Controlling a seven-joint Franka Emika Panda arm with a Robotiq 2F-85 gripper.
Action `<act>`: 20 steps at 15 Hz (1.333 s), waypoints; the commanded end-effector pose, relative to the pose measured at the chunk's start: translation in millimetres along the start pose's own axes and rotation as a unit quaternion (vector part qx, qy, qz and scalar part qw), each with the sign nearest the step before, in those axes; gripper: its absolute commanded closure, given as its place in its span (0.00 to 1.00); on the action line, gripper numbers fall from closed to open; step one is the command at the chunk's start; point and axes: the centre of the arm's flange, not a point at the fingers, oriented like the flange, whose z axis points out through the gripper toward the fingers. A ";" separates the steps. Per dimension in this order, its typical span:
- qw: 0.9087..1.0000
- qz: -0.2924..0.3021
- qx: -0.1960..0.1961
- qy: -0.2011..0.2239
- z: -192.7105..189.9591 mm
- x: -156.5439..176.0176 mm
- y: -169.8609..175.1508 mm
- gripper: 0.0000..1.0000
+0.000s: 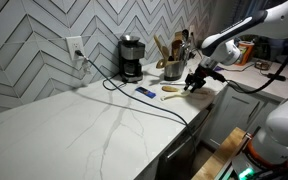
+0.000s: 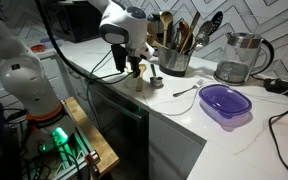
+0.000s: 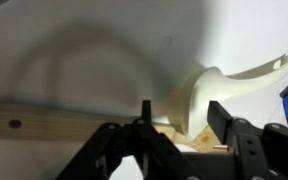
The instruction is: Remove the white cooking utensil from the metal utensil holding bucket and put it on the counter top
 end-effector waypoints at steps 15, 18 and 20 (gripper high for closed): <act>0.950 -0.229 -0.202 0.059 -197.9 -30.1 -105.0 0.00; 0.951 -0.223 -0.199 0.075 -198.6 -27.6 -110.4 0.00; 0.951 -0.223 -0.199 0.074 -198.0 -27.4 -110.3 0.00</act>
